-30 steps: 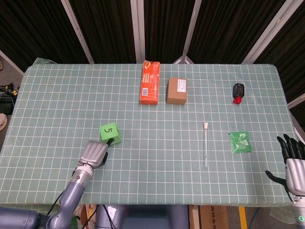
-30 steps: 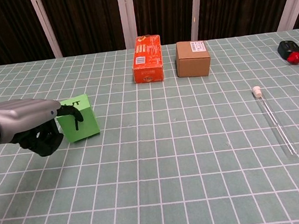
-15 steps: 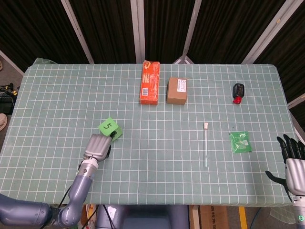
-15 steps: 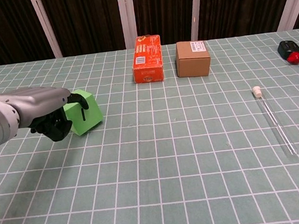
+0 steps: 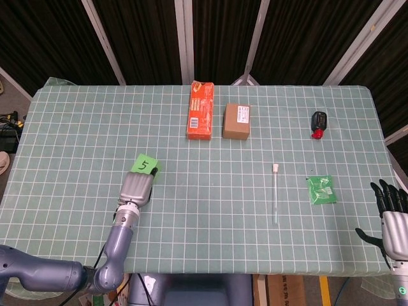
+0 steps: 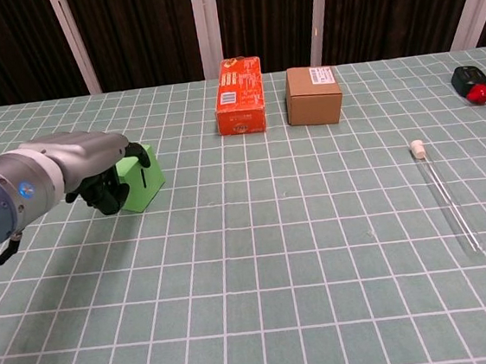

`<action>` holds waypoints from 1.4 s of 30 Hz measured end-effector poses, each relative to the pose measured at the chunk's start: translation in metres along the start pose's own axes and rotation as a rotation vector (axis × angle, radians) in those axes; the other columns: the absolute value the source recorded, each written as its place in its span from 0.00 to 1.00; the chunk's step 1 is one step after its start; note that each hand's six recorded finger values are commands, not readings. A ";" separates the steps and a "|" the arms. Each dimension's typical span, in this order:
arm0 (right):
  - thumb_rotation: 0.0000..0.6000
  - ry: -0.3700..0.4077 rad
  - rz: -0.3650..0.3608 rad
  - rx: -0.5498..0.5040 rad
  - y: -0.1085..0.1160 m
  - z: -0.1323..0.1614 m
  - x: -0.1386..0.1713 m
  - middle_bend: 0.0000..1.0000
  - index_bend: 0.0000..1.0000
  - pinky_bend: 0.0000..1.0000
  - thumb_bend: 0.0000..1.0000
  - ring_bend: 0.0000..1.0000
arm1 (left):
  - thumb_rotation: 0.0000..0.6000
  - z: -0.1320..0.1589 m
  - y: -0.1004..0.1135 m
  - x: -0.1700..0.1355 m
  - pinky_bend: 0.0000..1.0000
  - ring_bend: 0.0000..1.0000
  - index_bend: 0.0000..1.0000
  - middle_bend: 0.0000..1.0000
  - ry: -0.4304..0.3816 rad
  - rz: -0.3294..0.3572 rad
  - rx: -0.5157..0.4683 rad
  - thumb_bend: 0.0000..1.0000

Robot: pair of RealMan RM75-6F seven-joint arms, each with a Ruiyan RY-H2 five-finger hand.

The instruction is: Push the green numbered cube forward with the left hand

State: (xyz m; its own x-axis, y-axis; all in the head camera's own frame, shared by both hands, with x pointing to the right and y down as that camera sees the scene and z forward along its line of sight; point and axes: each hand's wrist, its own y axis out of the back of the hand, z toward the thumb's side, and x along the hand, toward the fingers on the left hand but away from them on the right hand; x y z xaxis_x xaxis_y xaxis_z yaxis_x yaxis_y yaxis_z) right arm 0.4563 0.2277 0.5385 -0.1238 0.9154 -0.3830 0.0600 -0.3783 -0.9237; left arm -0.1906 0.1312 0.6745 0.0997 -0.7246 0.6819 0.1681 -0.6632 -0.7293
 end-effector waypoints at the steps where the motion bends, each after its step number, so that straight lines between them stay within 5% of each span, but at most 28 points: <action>1: 1.00 0.000 0.000 0.000 0.000 0.000 0.000 0.00 0.07 0.00 0.04 0.00 | 1.00 0.001 0.001 0.001 0.68 0.61 0.18 0.77 0.003 0.006 0.001 0.80; 19: 1.00 -0.001 0.005 0.000 -0.001 0.000 0.001 0.00 0.06 0.00 0.05 0.00 | 1.00 -0.012 0.013 0.007 0.68 0.58 0.18 0.74 0.083 0.063 -0.004 0.78; 32: 1.00 0.000 0.005 -0.001 -0.001 0.001 0.001 0.00 0.06 0.00 0.04 0.00 | 1.00 0.004 0.046 -0.023 0.66 0.37 0.18 0.40 -0.036 0.121 -0.135 0.64; 37: 1.00 0.006 -0.001 -0.004 0.002 0.002 0.004 0.00 0.06 0.00 0.05 0.00 | 1.00 -0.014 0.073 -0.072 0.51 0.24 0.21 0.32 -0.129 0.234 -0.272 0.61; 42: 1.00 0.013 0.003 -0.003 0.003 0.004 0.006 0.00 0.06 0.00 0.04 0.00 | 1.00 -0.101 0.083 -0.126 0.29 0.11 0.23 0.26 -0.050 0.465 -0.365 0.61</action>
State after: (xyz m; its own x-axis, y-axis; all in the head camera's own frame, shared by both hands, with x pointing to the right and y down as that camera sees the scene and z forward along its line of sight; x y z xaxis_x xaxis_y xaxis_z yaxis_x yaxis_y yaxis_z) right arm 0.4518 0.2312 0.5338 -0.1104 0.9162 -0.3852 0.0632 -0.3803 -0.9227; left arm -0.2878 0.1484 0.5222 0.1298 -0.9507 0.2818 -0.2518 -0.3064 -0.9180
